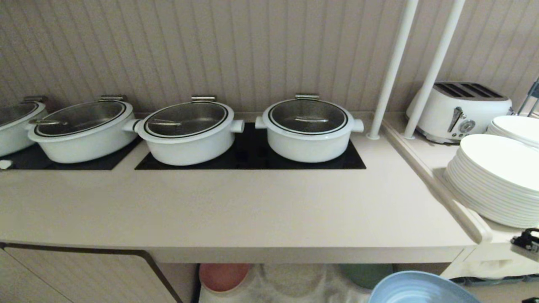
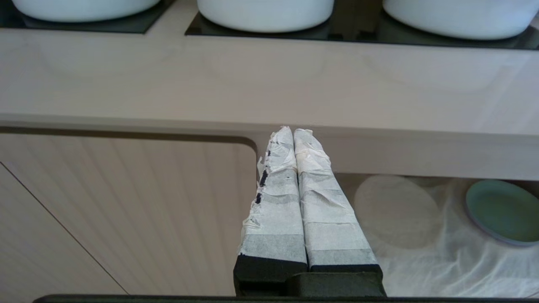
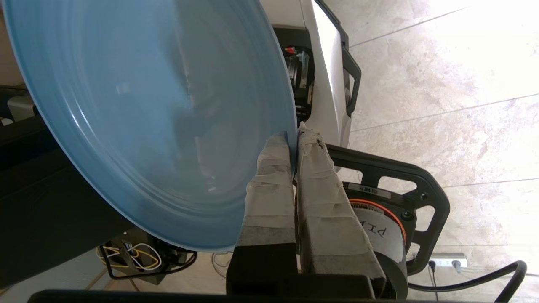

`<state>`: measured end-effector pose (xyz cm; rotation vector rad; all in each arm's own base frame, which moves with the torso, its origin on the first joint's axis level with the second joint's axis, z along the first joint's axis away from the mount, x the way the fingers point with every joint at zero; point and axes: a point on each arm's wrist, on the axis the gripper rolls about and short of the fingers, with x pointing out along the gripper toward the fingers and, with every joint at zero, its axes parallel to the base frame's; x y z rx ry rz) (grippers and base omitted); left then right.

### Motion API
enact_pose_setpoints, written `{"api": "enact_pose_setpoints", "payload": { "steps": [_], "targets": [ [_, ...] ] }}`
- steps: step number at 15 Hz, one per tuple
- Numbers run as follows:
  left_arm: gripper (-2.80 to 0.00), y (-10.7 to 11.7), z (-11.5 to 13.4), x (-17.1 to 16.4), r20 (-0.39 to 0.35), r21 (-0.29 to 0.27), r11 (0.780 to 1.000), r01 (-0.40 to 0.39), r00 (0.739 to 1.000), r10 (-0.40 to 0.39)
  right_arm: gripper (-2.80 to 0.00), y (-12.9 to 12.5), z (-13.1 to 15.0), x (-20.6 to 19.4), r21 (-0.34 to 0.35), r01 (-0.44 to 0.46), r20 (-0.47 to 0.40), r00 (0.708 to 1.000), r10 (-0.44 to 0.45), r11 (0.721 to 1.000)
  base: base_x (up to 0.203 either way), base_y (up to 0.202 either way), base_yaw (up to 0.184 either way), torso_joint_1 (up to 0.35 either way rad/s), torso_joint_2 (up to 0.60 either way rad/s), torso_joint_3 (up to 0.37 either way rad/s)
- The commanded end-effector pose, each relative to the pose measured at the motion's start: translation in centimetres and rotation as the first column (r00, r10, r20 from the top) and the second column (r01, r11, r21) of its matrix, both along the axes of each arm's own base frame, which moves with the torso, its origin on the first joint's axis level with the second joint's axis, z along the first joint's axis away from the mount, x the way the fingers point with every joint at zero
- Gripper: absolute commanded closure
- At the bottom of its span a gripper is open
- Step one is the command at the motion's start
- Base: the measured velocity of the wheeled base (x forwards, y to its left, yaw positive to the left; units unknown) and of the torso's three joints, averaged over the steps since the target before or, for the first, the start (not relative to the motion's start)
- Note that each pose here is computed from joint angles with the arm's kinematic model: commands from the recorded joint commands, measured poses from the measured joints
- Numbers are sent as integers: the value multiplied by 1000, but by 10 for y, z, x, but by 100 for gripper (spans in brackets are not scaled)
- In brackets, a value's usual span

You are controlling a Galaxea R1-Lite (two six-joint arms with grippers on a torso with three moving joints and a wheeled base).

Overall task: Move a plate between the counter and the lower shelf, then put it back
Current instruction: Put the plate in the cupboard

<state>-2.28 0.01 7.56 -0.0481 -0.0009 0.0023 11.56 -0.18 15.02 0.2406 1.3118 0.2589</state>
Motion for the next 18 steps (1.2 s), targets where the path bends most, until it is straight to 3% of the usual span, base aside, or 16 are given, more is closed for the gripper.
{"api": "enact_pose_setpoints", "payload": {
  "steps": [1, 18],
  "targets": [
    [0, 0, 0, 0, 1, -1, 1000, -1, 1000, 1, 0, 0, 0, -3, 2, -1, 1, 1000, 1, 1000, 0, 0, 0, -143, 307, 160],
    [0, 0, 0, 0, 1, -1, 1000, -1, 1000, 1, 0, 1, -1, -14, 1, 0, 10, 1000, 0, 1000, 0, 0, 0, -150, 326, 171]
  ]
}}
